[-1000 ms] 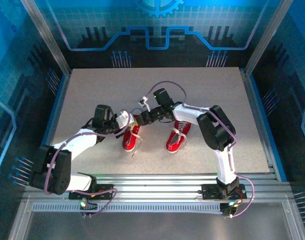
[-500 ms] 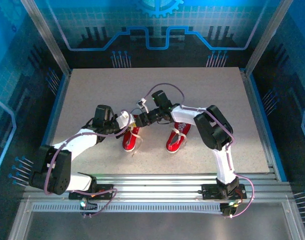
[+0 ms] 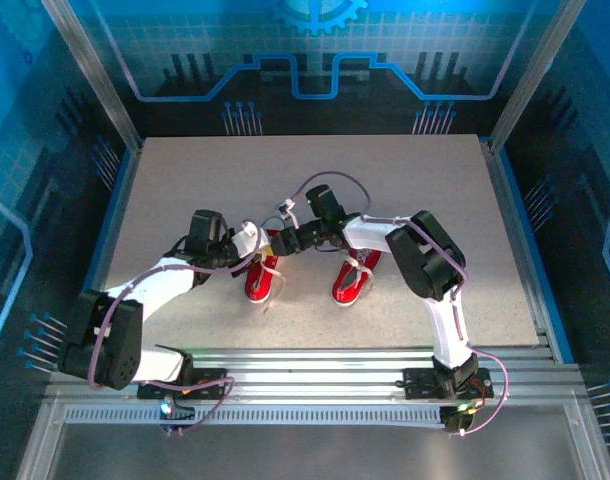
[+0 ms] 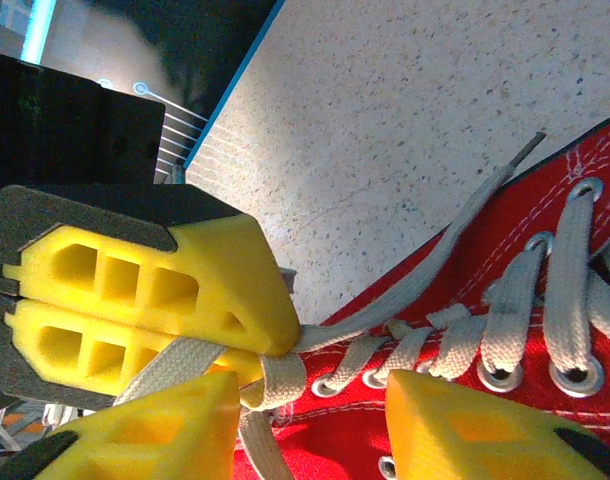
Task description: Tie the shoes
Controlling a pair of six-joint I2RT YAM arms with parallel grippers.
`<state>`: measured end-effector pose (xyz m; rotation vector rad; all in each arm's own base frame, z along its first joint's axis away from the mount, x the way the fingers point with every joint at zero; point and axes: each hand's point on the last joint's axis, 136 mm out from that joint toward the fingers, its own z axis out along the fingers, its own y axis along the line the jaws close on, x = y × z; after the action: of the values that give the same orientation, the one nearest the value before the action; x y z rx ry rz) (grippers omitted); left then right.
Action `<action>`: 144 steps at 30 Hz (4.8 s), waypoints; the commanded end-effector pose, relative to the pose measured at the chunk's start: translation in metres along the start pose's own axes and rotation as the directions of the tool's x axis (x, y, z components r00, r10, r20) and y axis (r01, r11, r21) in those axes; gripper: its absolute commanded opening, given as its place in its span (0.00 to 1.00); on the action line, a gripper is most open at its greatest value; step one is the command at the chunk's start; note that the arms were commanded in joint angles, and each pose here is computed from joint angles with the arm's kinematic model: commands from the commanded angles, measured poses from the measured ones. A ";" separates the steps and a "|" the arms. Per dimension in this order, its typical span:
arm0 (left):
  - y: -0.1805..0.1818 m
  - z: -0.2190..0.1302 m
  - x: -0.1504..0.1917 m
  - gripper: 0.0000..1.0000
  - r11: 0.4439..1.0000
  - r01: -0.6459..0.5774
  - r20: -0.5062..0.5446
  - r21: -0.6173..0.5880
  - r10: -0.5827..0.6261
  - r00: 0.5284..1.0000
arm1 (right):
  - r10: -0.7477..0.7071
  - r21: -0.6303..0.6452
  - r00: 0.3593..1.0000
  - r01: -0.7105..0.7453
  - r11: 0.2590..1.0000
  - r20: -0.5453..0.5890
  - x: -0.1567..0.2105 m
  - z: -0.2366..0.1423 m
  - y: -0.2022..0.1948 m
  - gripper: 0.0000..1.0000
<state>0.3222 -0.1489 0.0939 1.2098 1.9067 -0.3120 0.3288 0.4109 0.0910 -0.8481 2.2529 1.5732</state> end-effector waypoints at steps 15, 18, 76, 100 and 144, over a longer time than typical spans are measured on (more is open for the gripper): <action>-0.003 -0.003 -0.006 0.10 1.000 0.010 0.009 0.017 -0.010 1.000 | -0.158 0.165 0.987 0.152 0.975 0.022 -0.007 -0.017 0.008 0.00; -0.002 -0.006 -0.007 0.25 1.000 0.013 -0.004 0.013 -0.013 1.000 | -0.161 0.164 0.987 0.160 0.973 -0.011 -0.004 -0.015 0.006 0.00; -0.038 -0.056 0.004 0.00 0.596 0.796 -0.559 -0.109 -0.699 0.447 | -0.221 0.149 0.963 0.243 0.959 -0.154 -0.032 0.002 -0.005 0.00; -0.083 -0.009 0.001 0.00 0.278 0.930 -0.392 -0.242 -0.904 0.169 | -0.285 0.094 0.944 0.303 0.948 -0.167 -0.054 0.016 0.003 0.00; 0.061 -0.022 -0.013 0.48 0.224 0.967 -0.125 -0.118 -0.970 0.209 | -0.152 0.320 0.955 0.232 0.919 -0.256 0.099 0.000 0.035 0.54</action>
<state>0.3485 -0.1066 0.1185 -0.2774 2.6701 -0.7962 0.2224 0.3787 0.0682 -1.1559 2.4347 1.0067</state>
